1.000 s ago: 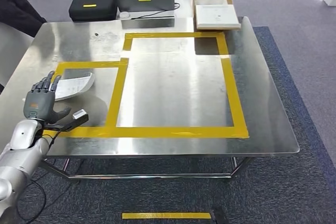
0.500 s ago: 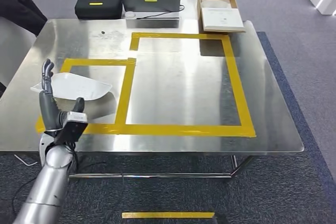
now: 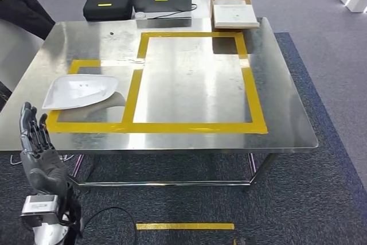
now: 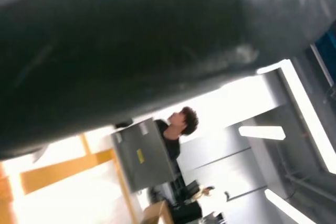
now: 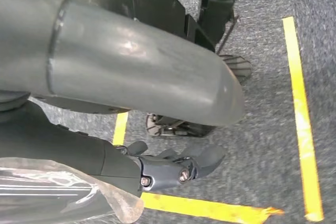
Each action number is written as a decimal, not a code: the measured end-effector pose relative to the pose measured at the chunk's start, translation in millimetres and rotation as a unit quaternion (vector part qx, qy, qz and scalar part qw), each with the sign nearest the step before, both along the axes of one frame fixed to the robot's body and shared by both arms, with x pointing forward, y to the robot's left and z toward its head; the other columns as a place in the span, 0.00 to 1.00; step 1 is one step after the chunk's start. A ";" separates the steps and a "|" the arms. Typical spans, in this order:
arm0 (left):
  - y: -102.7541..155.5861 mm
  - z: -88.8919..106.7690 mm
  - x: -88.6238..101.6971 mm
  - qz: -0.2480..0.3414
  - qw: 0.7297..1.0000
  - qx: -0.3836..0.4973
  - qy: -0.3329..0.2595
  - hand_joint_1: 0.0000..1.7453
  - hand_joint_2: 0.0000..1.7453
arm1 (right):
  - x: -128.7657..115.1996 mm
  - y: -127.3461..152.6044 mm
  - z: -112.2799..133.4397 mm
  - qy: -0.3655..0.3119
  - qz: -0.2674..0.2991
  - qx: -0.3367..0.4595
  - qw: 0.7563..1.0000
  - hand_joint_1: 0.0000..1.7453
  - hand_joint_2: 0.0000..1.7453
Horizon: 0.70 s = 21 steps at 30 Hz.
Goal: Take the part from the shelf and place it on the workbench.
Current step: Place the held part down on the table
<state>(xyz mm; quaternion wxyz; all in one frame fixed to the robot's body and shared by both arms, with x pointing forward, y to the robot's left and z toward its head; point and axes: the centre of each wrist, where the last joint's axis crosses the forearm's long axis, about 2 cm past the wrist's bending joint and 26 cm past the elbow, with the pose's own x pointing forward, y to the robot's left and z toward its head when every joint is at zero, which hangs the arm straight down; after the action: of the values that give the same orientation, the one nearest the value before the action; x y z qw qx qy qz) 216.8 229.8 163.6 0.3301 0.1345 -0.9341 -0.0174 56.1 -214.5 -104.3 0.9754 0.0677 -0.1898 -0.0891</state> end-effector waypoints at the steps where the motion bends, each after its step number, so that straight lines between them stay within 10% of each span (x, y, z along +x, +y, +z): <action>1: -1.0 -4.4 -4.9 -0.003 1.000 0.000 0.010 0.00 0.00 | -0.3 -0.1 -0.1 0.001 -0.002 -0.001 1.000 0.00 0.00; 14: 14.9 -102.1 -39.1 0.058 0.972 -0.061 0.221 0.00 0.00 | -3.2 -0.3 -0.5 0.000 0.001 -0.027 1.000 0.00 0.00; 21: 51.4 -202.4 -83.5 0.130 0.886 -0.099 0.433 0.00 0.00 | -1.7 -2.4 -0.3 -0.034 0.001 -0.083 0.996 0.00 0.00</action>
<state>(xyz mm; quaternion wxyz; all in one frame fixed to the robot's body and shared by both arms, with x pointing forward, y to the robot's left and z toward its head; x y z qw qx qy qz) 133.3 281.2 -38.8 0.7130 0.2006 -0.6690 0.0620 54.4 -216.9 -104.7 0.9708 -0.0106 -0.2293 -0.0700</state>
